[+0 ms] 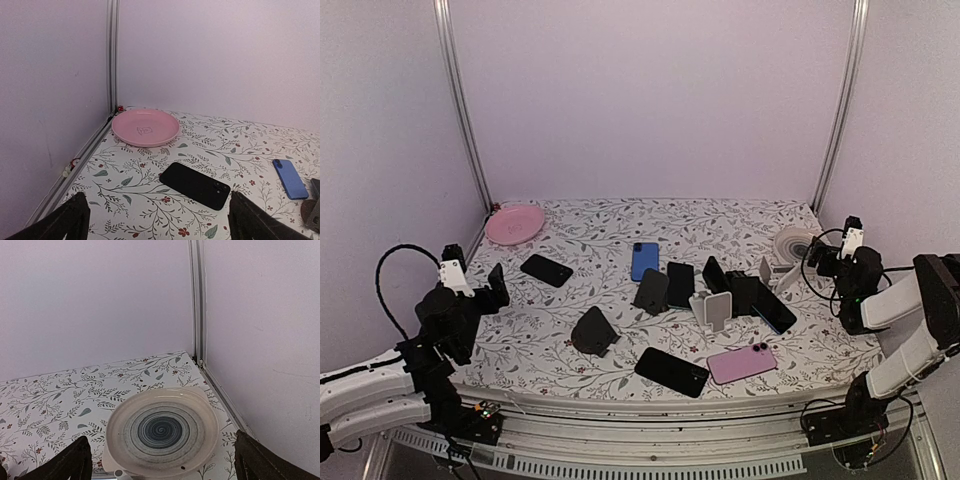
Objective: Place the phone on the phone stand
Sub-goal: Adjust the phone stand at the center of the board.
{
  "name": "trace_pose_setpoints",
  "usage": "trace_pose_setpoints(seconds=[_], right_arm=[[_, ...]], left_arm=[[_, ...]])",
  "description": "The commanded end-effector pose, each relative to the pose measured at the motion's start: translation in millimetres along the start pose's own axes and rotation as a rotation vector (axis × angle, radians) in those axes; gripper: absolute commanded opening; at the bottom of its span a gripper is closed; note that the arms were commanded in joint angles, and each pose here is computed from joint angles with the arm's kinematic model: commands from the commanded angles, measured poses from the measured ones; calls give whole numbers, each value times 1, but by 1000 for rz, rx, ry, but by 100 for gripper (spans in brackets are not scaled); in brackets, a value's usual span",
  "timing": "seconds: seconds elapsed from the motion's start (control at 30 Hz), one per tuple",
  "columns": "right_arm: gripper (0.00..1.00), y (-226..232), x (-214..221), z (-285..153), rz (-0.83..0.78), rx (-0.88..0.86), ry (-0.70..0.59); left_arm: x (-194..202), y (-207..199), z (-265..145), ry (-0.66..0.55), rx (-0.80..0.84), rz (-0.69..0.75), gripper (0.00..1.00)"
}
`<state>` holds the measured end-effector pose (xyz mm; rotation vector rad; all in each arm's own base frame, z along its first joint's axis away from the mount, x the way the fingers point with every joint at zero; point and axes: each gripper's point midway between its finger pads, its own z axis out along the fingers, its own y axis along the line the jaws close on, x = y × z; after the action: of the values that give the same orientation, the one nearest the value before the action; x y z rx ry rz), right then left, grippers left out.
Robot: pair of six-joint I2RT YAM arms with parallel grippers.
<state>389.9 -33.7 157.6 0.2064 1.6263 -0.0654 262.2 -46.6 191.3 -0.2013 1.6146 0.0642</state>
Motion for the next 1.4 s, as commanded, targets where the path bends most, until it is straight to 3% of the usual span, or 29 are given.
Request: trace_pose_setpoints(seconds=[0.0,0.4,0.63,0.93,1.2,1.37], right_arm=[[99,1,-1,0,-11,-3,-12],[99,18,0,-4,-48,-100,-23],[99,-8,-17,-17,12,42,-59],[99,1,-34,-21,228,23,105],[99,24,-60,-55,382,-138,81],[99,31,-52,-60,390,-145,229]], left_arm=[[-13,0,2,-24,-5,-25,97],[-14,-1,2,-24,2,-22,97],[-14,1,1,-29,-6,-32,97],[-14,0,2,-25,-4,-28,97],[-14,1,1,-27,-2,-31,97],[-13,0,2,-24,-2,-30,97]])
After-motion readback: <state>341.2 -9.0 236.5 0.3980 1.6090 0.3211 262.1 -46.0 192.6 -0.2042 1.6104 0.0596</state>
